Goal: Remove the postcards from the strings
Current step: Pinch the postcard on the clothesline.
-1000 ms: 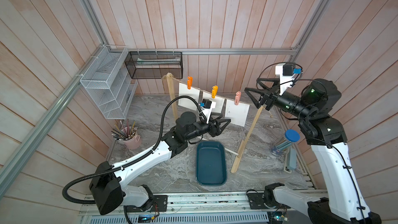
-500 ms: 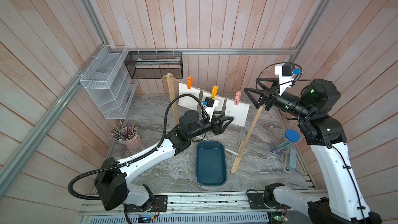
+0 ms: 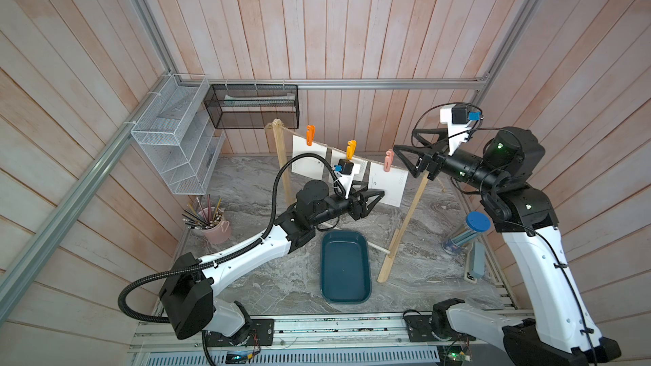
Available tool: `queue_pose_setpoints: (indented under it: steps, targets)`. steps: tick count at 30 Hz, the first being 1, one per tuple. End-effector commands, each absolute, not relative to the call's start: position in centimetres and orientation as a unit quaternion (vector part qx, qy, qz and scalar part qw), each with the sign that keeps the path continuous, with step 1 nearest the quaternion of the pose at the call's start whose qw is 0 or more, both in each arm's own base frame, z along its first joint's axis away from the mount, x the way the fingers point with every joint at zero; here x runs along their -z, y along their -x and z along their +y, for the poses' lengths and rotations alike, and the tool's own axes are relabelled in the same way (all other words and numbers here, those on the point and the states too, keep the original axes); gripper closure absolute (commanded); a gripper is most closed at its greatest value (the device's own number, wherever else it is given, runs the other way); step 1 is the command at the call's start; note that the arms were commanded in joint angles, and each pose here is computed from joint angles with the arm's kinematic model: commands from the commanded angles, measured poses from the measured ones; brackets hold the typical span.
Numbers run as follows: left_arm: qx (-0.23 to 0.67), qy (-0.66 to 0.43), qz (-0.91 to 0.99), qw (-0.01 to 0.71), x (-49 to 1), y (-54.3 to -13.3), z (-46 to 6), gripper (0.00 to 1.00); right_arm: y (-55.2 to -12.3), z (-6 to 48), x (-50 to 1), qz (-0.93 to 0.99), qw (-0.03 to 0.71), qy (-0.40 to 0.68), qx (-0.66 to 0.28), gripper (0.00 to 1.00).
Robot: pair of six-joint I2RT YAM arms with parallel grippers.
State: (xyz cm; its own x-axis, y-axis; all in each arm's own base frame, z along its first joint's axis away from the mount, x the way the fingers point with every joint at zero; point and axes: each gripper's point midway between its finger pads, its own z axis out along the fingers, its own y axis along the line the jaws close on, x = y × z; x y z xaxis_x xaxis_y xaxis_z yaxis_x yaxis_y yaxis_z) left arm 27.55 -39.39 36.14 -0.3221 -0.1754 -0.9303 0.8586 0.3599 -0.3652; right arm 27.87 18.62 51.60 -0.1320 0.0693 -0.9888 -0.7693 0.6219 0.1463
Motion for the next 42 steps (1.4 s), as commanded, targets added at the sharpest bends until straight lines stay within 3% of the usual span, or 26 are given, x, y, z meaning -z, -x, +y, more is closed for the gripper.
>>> queue_pose_setpoints:
  steps: [1,26,30,38,42]
  targets:
    - [0.506,-0.278,0.622,0.529,-37.0,-27.4,-39.9,0.41,-28.0,19.1,-51.5,0.667,0.602,0.272,-0.343,0.07]
    - [0.517,-0.295,0.598,0.537,-36.1,-26.8,-40.3,0.45,-29.5,20.3,-50.4,0.687,0.580,0.293,-0.326,0.07]
    - [0.523,-0.299,0.590,0.538,-36.1,-26.5,-40.3,0.54,-29.5,20.4,-50.5,0.686,0.580,0.297,-0.324,0.07]
    - [0.530,-0.307,0.575,0.542,-36.4,-25.8,-40.0,0.86,-29.4,20.6,-49.8,0.689,0.571,0.310,-0.322,0.07]
    - [0.535,-0.314,0.568,0.541,-36.6,-25.3,-39.9,0.95,-29.2,20.9,-49.6,0.685,0.567,0.321,-0.325,0.06]
